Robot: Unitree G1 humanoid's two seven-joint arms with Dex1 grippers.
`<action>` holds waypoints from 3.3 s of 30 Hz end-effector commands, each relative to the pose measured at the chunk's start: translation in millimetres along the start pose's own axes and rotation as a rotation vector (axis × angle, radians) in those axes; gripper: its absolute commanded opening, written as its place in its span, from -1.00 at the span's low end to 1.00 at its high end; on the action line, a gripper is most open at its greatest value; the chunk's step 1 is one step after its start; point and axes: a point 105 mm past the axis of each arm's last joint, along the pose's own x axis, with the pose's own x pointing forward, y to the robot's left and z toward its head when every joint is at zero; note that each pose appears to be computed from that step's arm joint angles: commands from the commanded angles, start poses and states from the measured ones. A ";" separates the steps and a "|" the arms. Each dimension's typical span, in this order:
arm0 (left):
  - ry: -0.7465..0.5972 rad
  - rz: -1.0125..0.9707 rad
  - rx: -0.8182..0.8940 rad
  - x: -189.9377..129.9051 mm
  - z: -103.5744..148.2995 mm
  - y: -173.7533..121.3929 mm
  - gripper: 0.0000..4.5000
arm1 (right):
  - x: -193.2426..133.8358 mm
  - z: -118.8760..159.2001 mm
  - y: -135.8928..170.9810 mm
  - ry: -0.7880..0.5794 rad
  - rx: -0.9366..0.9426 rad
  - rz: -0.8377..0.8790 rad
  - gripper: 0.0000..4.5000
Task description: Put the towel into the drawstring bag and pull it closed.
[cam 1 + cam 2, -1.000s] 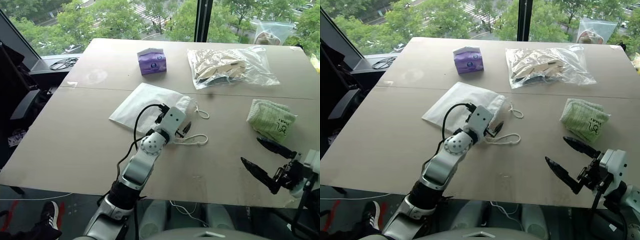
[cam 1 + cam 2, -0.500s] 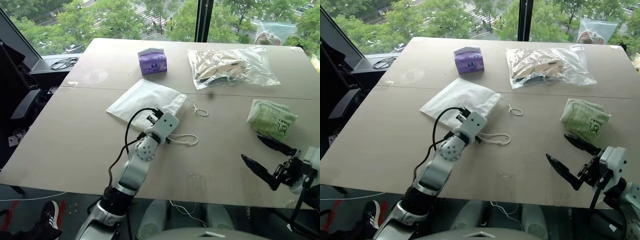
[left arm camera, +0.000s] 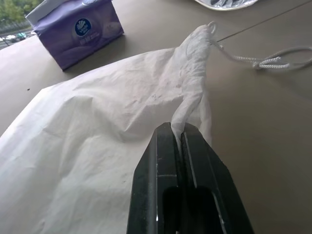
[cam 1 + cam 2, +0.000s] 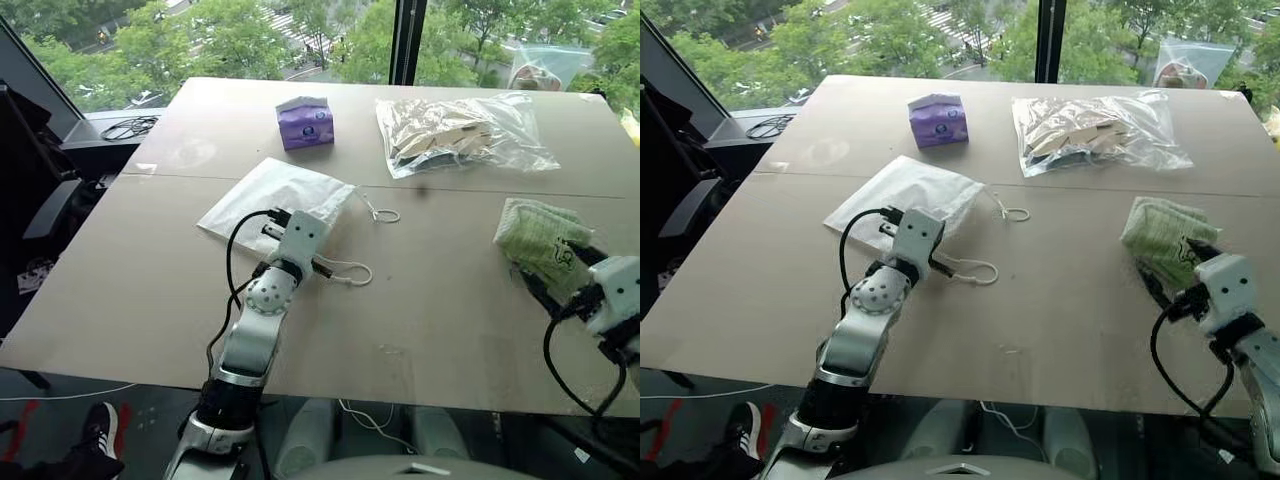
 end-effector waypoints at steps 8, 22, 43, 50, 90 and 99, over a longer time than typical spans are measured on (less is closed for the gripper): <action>-0.088 -0.135 -0.109 -5.9 30.8 -5.6 -1.00 | 35.9 -11.4 -45.7 0.132 0.267 -0.261 1.00; -0.079 -0.147 -0.078 -2.0 28.5 -1.0 -1.00 | 60.5 -70.9 -1.1 0.486 0.641 -0.172 1.00; -0.043 -0.150 -0.138 8.0 24.8 3.5 -1.00 | 78.4 -18.7 36.8 0.282 0.587 0.131 -0.97; -0.120 -0.264 -0.301 8.4 43.6 -4.3 -1.00 | 61.5 114.0 117.8 -0.095 0.520 0.660 -0.97; -0.144 -0.779 -0.426 -28.9 61.3 -65.7 -1.00 | 97.7 117.8 173.4 0.032 1.336 0.541 -0.97; -0.156 -0.835 -0.539 -28.4 69.6 -78.4 -1.00 | 107.5 160.1 170.3 -0.115 1.962 0.578 -0.97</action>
